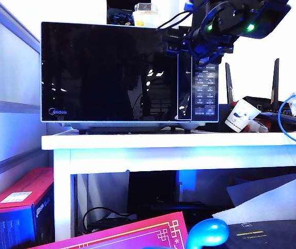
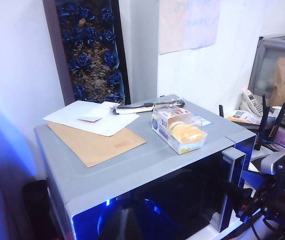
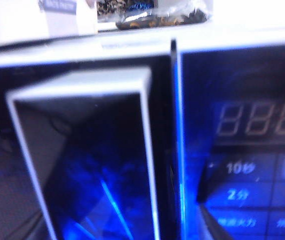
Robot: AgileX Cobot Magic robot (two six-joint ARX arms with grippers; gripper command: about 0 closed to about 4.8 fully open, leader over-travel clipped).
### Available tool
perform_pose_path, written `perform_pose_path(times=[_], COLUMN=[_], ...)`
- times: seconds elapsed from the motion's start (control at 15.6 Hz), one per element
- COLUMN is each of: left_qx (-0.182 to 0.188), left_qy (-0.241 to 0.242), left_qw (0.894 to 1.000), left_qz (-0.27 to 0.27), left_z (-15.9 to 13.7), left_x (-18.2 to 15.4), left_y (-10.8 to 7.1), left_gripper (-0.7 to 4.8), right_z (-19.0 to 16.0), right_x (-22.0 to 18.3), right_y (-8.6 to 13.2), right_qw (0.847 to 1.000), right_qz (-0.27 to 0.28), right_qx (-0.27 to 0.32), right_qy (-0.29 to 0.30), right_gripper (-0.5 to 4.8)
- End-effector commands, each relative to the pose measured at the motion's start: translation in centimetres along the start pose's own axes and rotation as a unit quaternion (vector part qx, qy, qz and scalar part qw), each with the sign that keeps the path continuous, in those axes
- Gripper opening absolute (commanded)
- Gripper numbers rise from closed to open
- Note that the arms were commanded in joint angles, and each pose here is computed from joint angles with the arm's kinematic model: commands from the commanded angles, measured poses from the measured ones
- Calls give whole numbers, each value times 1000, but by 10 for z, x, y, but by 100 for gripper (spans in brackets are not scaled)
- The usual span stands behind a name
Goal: Open the microwave door, place the box of snacks from the top of the microwave inside, then close the microwave door.
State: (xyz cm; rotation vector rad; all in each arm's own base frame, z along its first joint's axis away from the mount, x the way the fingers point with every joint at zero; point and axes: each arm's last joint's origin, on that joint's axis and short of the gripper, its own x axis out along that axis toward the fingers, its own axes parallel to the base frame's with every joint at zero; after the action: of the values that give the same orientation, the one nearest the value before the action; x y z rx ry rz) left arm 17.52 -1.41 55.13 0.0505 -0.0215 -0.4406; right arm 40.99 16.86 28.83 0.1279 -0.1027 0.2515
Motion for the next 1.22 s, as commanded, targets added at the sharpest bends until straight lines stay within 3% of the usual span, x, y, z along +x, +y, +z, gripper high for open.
perform_pose_path(times=[0.06,0.13,0.32,0.38,0.83,1.22], left_qx=[4,4,4,4,2,2], left_qy=[-9,-9,-9,-8,-1,-2], left_qw=[1000,1000,1000,1000,1000,1000], left_qz=[-1,-1,-1,-1,-1,-1], left_z=[3,2,2,2,1,1], left_x=[-2,-2,-2,-2,-2,-2], left_y=[-1,-1,-1,-1,-1,-1], left_gripper=[-5,-6,-5,-6,-6,-6], right_z=[-2,-3,-4,-4,-2,23], right_x=[3,3,3,3,2,-11], right_y=[1,1,1,1,1,1], right_qw=[1000,1000,1000,1000,1000,999], right_qz=[2,1,1,1,1,-2], right_qx=[-1,-2,-3,-3,-3,-8], right_qy=[1,6,10,10,8,38], right_gripper=[363,339,153,112,112,112])
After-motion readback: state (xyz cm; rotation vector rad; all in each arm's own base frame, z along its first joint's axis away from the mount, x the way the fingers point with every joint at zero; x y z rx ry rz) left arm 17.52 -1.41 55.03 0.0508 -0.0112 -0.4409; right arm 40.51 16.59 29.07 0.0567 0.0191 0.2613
